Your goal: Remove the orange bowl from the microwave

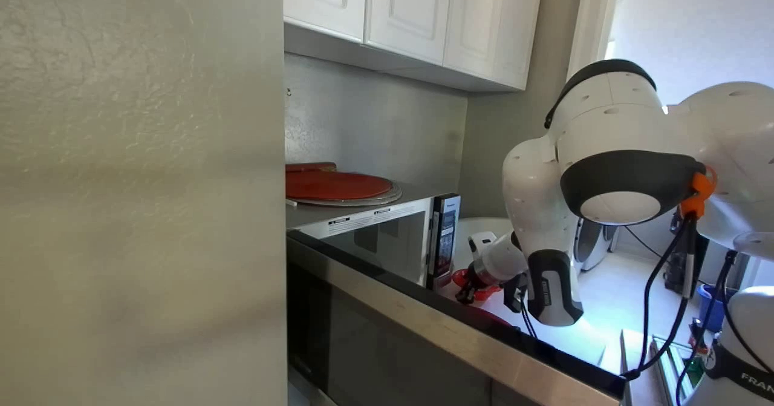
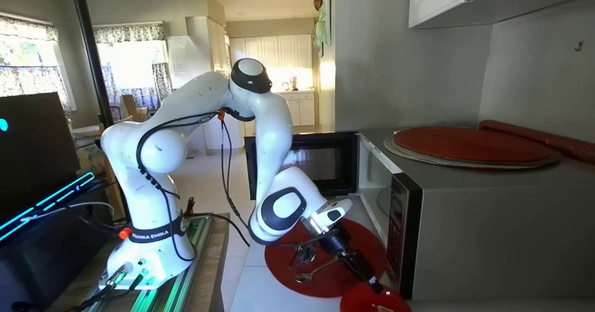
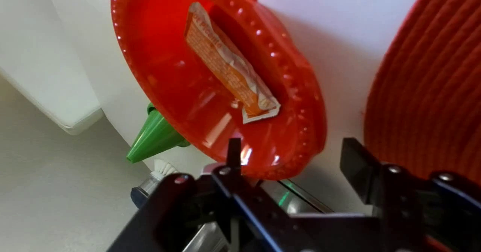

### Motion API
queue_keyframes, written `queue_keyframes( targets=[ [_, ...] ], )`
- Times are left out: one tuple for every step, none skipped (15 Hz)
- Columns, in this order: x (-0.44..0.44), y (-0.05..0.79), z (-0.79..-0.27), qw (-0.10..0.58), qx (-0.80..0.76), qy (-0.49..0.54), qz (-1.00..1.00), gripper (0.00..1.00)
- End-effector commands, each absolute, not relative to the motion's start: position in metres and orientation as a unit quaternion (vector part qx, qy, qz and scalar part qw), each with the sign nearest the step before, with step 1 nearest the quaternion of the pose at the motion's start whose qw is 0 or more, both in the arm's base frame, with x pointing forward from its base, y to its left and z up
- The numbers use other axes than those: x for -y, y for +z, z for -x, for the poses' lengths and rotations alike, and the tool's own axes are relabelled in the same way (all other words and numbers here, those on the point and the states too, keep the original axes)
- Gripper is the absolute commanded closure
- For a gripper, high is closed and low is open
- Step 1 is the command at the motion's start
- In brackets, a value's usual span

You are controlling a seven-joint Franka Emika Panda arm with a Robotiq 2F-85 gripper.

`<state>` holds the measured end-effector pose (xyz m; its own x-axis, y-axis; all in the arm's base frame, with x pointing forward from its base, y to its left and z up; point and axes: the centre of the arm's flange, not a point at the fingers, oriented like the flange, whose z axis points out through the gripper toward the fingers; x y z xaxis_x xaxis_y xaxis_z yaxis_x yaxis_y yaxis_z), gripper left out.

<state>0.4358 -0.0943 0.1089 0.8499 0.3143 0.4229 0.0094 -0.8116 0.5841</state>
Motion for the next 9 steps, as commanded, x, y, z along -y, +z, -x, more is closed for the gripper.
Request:
queue_keyframes(
  targets=[
    [0.087, 0.136, -0.424, 0.245, -0.111, 0.217, -0.938, 0.01],
    [0.083, 0.148, -0.421, 0.229, -0.123, 0.212, -0.942, 0.0],
    [0.079, 0.158, -0.42, 0.215, -0.133, 0.208, -0.945, 0.0],
    [0.076, 0.171, -0.42, 0.2, -0.139, 0.202, -0.949, 0.0],
    [0.074, 0.186, -0.42, 0.186, -0.146, 0.193, -0.952, 0.0],
    [0.074, 0.198, -0.419, 0.176, -0.153, 0.184, -0.955, 0.0],
    [0.073, 0.211, -0.416, 0.165, -0.162, 0.169, -0.958, 0.0],
    [0.073, 0.221, -0.412, 0.153, -0.171, 0.154, -0.961, 0.0],
    [0.071, 0.229, -0.408, 0.144, -0.18, 0.141, -0.963, 0.0]
  ],
)
